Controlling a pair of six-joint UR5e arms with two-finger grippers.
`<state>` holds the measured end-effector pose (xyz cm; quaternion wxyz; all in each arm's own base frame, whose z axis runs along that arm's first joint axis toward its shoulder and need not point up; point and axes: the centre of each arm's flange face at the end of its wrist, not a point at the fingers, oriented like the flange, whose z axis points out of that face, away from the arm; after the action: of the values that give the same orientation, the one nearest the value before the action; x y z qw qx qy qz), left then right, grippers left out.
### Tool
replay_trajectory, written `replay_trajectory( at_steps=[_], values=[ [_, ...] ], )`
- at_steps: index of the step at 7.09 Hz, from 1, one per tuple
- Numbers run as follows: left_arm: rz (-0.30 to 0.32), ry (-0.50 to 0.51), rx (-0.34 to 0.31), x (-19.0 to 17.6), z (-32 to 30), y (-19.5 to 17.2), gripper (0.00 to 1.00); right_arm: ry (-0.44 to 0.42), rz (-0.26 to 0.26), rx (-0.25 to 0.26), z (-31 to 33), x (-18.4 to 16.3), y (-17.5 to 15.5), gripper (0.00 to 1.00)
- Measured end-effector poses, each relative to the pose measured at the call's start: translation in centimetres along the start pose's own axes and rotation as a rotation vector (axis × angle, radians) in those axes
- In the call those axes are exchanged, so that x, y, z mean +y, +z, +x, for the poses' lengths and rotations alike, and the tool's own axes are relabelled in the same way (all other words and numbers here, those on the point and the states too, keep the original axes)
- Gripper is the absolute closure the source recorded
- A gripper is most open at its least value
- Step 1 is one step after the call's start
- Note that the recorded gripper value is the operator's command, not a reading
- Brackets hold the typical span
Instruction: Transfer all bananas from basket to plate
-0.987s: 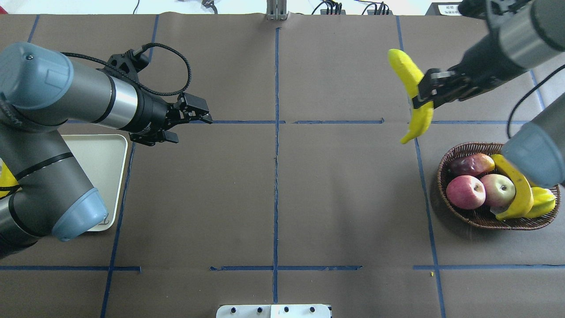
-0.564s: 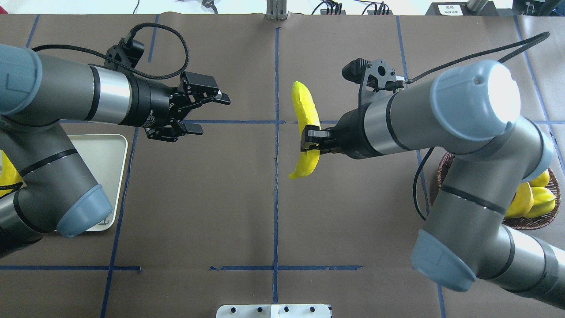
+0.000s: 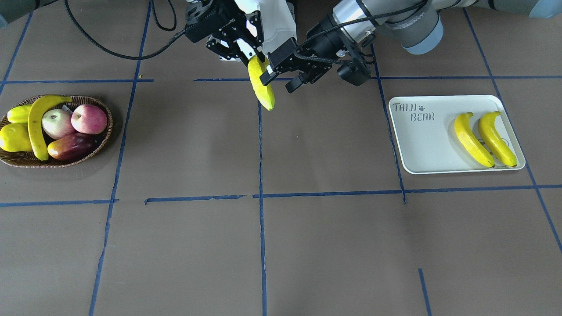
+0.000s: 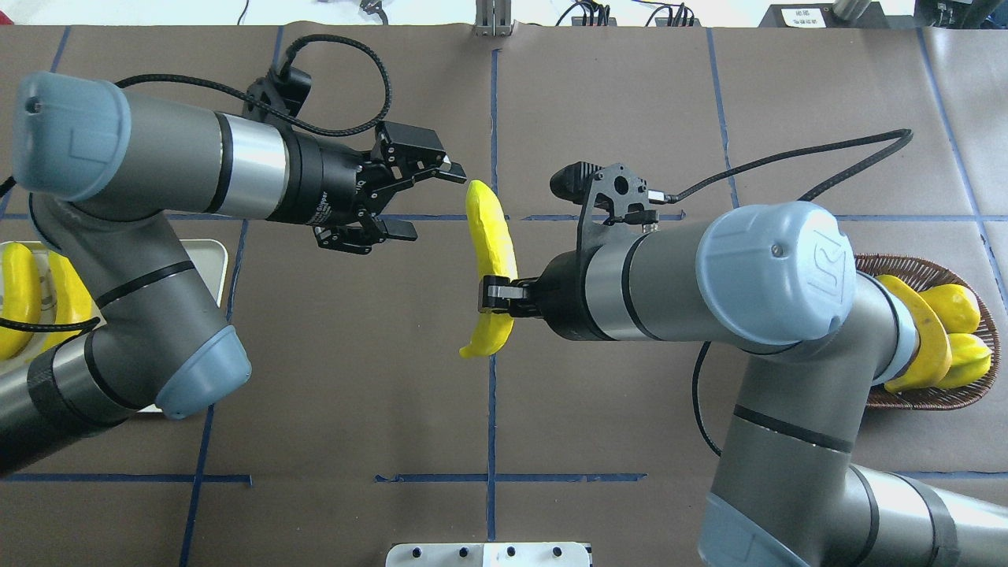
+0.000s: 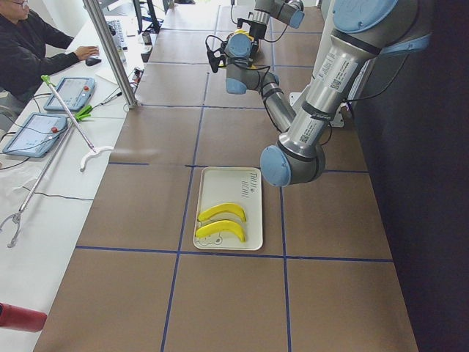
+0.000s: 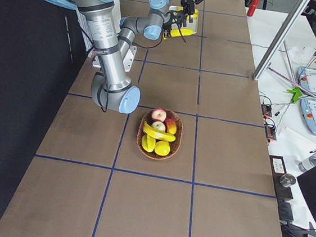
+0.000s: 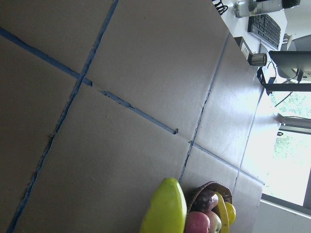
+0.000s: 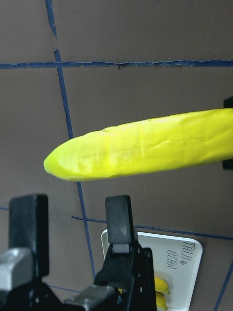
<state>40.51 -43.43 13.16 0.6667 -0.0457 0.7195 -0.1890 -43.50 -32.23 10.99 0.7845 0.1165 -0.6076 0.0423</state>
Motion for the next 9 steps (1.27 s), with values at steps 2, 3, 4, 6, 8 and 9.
replay_trajectory(
  at_steps=[2,3,4,6,8,9],
  values=[
    [-0.024,0.007,0.006,-0.2,-1.2,2.3,0.73,-0.003,0.0,-0.014,-0.4,0.4,-0.5,0.99],
    [-0.031,0.008,0.009,-0.2,-1.5,2.8,1.0,-0.004,0.0,-0.016,-0.5,0.4,-0.6,0.99],
    [-0.035,0.011,0.012,-0.1,-1.6,2.8,1.0,-0.005,0.0,-0.016,-0.5,0.4,-0.6,0.99],
    [-0.044,0.023,0.029,0.2,-1.3,2.4,1.0,-0.005,-0.003,-0.014,-0.4,0.5,-0.5,0.54],
    [-0.05,0.027,0.042,0.3,-1.1,2.0,1.0,-0.005,-0.007,-0.016,-0.4,0.7,-0.5,0.0],
    [-0.05,0.025,0.042,0.3,-1.1,2.0,1.0,-0.006,-0.008,-0.02,-0.5,0.7,-0.7,0.0]
  ],
)
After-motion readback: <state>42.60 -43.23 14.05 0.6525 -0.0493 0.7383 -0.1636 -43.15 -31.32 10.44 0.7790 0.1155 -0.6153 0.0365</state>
